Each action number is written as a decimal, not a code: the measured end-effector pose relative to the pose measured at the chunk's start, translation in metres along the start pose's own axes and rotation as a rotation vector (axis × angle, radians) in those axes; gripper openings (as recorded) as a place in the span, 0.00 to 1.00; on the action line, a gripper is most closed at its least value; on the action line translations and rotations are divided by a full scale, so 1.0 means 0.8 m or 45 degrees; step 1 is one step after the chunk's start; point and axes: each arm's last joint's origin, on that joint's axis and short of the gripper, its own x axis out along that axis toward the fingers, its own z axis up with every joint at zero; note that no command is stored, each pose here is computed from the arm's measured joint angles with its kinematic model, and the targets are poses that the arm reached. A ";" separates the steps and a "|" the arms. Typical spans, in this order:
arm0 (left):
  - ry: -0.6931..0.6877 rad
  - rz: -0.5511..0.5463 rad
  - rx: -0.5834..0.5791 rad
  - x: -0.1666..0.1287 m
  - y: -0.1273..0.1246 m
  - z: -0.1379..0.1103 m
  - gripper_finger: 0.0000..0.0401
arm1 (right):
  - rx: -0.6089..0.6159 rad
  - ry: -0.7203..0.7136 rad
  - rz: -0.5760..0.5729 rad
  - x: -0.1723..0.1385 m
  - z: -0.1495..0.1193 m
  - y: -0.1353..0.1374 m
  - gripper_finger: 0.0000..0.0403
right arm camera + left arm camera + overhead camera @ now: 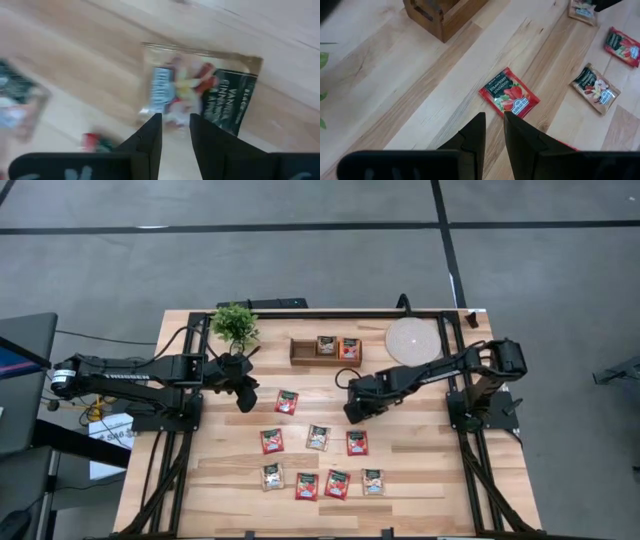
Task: Pick & Place Tea
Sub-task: Put the brown tea bag into the middle section of the wooden organizer
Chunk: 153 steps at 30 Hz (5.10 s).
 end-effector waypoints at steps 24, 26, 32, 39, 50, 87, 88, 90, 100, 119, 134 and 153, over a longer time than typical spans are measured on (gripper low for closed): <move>-0.005 -0.004 -0.013 0.000 0.000 0.000 0.15 | -0.050 -0.062 -0.244 -0.014 -0.003 -0.016 0.23; -0.005 -0.004 -0.012 0.000 0.000 0.000 0.15 | -0.049 -0.074 -0.220 -0.011 -0.003 -0.016 0.23; -0.005 -0.004 -0.012 0.000 0.000 0.000 0.15 | -0.044 -0.081 -0.206 -0.003 -0.005 -0.022 0.23; -0.005 -0.004 -0.012 0.000 0.000 0.001 0.15 | -0.019 -0.067 -0.236 0.008 -0.009 -0.036 0.23; -0.031 -0.019 -0.016 0.000 -0.002 0.003 0.15 | -0.040 -0.071 -0.226 0.011 -0.010 -0.039 0.20; -0.041 -0.023 -0.017 0.000 -0.002 0.004 0.15 | -0.202 -0.040 -0.121 -0.010 0.012 -0.017 0.18; -0.041 -0.024 -0.017 0.000 -0.002 0.004 0.15 | -0.218 -0.047 -0.119 -0.013 0.013 -0.014 0.18; -0.041 -0.023 -0.017 0.000 -0.002 0.004 0.15 | -0.242 -0.057 -0.127 -0.019 0.017 -0.010 0.18; -0.042 -0.024 -0.017 0.000 -0.002 0.004 0.15 | -0.261 0.013 -0.229 -0.023 0.017 -0.022 0.18; -0.042 -0.024 -0.017 0.000 -0.002 0.004 0.15 | -0.316 -0.028 -0.200 -0.008 0.016 -0.018 0.18; -0.050 -0.028 -0.011 0.000 -0.003 0.005 0.15 | -0.361 0.087 -0.231 0.029 0.018 -0.019 0.18; -0.088 -0.049 -0.021 0.000 -0.005 0.008 0.15 | -0.354 0.084 -0.236 0.021 0.020 -0.023 0.01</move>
